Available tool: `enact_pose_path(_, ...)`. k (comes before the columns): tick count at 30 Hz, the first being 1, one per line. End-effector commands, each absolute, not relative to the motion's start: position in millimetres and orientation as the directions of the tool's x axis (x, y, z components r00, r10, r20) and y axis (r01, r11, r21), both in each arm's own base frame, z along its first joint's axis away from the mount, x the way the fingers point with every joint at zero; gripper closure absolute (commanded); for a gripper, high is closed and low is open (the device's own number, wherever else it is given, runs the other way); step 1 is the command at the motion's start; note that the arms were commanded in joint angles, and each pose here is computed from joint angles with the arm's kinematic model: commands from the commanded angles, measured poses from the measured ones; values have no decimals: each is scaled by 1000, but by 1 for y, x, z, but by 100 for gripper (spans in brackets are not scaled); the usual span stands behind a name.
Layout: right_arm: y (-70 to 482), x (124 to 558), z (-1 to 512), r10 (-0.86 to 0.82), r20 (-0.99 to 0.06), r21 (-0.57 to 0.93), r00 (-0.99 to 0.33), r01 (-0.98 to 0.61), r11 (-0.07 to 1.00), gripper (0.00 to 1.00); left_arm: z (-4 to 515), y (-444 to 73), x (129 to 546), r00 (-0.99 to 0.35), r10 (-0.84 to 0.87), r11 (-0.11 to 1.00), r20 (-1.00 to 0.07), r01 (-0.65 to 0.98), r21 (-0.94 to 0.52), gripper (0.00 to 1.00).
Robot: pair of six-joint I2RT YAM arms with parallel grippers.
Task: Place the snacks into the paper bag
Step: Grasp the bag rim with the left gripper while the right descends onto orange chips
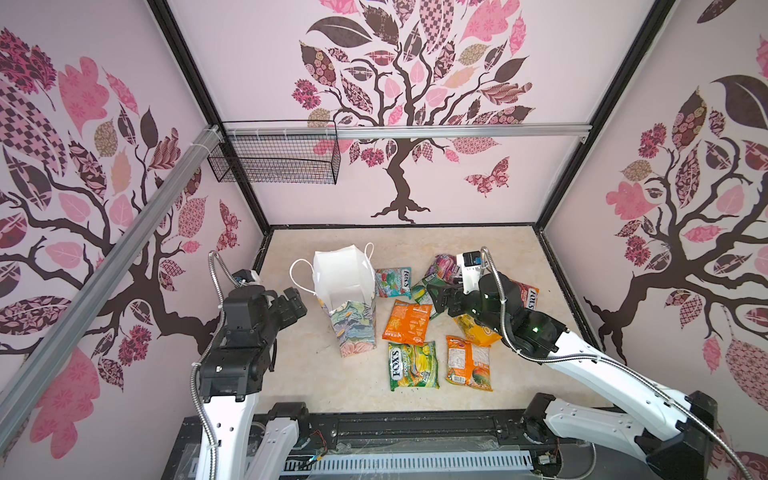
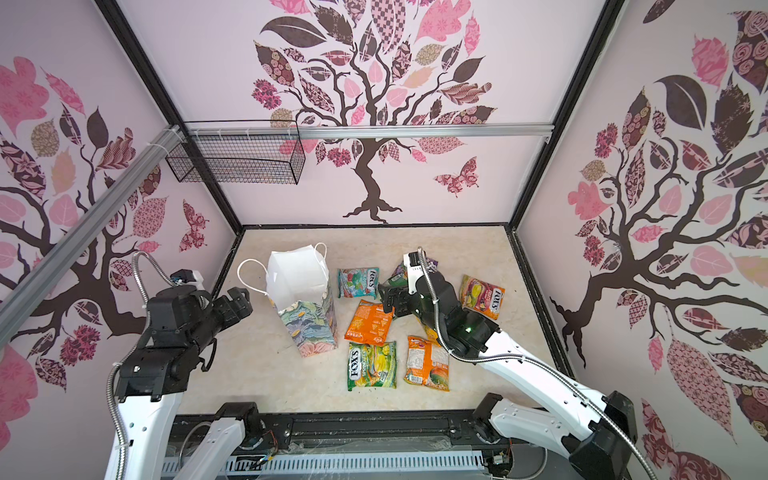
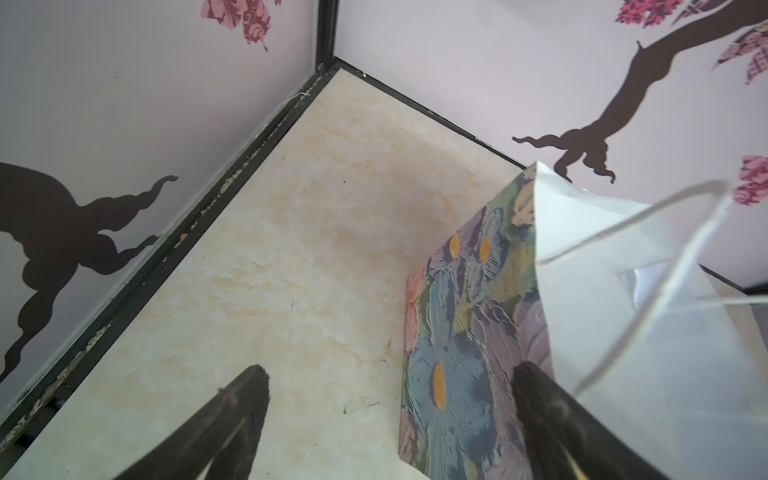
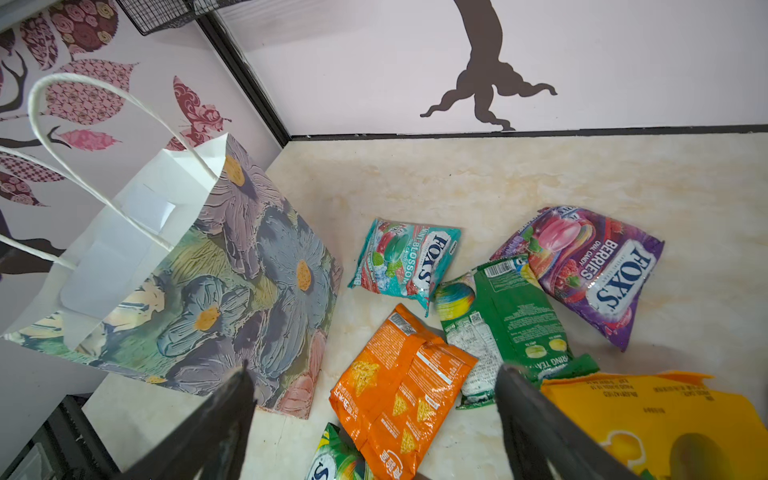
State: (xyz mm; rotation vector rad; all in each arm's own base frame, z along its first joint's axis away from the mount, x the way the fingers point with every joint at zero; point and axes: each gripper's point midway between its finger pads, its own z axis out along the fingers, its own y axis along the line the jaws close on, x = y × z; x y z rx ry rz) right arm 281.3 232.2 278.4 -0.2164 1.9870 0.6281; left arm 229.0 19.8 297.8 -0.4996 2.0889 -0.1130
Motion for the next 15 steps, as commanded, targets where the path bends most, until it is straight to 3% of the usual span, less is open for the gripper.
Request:
enact_pose_path(1,220,284,262,109,-839,329,-533,-337,882,8,323,9,215,-489,-355,934,-797,-231,-274,8)
enact_pose_path(7,222,296,239,206,-763,476,-613,-319,820,9,325,4,212,-444,-355,935,-823,-191,-299,12)
enact_pose_path(15,214,306,212,217,-730,487,-648,-272,830,10,330,-13,228,-390,-414,907,-822,-100,-409,14)
